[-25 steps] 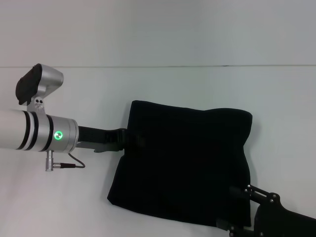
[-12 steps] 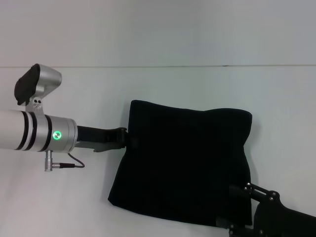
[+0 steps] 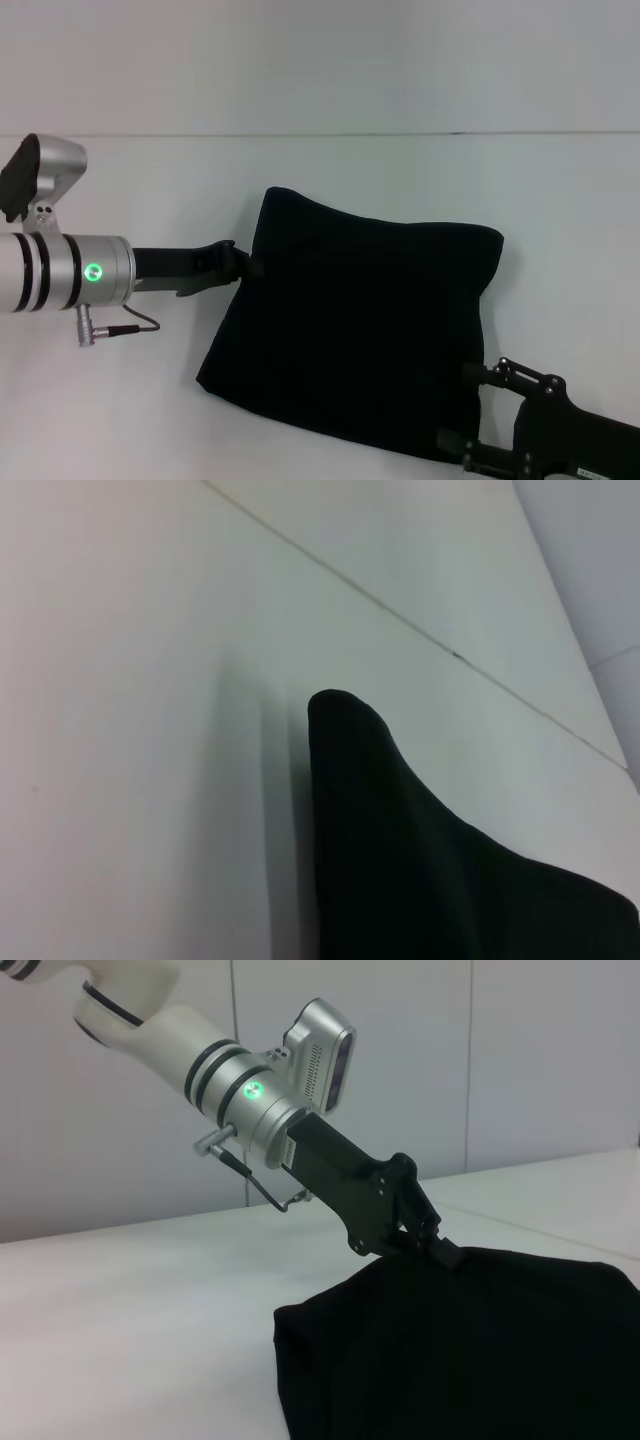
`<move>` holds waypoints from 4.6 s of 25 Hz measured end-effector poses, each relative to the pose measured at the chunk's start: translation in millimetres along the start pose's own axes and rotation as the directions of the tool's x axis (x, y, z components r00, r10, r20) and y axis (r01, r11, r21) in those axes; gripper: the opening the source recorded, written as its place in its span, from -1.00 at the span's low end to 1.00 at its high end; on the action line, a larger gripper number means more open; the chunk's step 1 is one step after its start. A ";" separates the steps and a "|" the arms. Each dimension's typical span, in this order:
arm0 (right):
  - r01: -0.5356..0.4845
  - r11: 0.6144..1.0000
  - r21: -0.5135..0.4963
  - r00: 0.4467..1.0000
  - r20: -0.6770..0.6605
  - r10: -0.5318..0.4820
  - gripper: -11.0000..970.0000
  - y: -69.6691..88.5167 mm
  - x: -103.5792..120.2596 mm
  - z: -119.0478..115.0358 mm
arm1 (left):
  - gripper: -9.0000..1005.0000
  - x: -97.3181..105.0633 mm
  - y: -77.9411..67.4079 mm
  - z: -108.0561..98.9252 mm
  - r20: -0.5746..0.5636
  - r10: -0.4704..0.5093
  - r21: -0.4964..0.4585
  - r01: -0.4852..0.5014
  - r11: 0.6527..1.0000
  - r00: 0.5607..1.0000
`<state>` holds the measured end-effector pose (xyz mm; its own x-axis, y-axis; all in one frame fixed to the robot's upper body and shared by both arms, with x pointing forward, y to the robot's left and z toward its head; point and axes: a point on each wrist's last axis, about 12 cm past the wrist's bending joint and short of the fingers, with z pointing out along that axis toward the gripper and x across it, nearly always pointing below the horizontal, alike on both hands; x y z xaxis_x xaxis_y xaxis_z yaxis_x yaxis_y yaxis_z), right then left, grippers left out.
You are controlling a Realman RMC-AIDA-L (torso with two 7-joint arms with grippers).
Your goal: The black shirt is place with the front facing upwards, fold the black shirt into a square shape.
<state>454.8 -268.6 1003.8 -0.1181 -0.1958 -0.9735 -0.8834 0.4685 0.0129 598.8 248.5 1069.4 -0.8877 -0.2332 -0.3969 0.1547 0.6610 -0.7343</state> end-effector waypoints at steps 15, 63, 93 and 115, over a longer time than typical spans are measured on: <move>0.013 1.000 0.014 1.000 0.020 -0.014 0.71 -6.8 -5.9 3.4 | -0.86 5.9 21.8 -18.8 0.102 -0.108 0.000 0.109 0.994 0.989; 0.010 0.992 0.129 0.995 0.095 -0.023 0.71 -4.8 -4.2 1.7 | 0.78 118.7 22.4 -86.2 0.444 0.739 0.075 -0.843 0.533 0.507; -0.011 0.982 0.188 0.999 0.052 0.001 0.71 -6.2 5.0 -2.7 | 0.86 142.5 44.4 -84.0 0.358 0.726 0.056 -0.790 0.611 0.587; 0.000 0.984 0.177 0.998 0.060 -0.011 0.71 -9.5 0.7 3.0 | 0.86 129.2 43.2 -78.9 0.360 0.723 0.032 -0.782 0.622 0.590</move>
<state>464.5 -270.6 1002.3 -0.0812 -0.1486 -0.9856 -0.7892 0.6135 -0.0275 456.6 303.2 1029.8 -0.2555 0.0835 -0.9632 0.8048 0.5705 -0.1640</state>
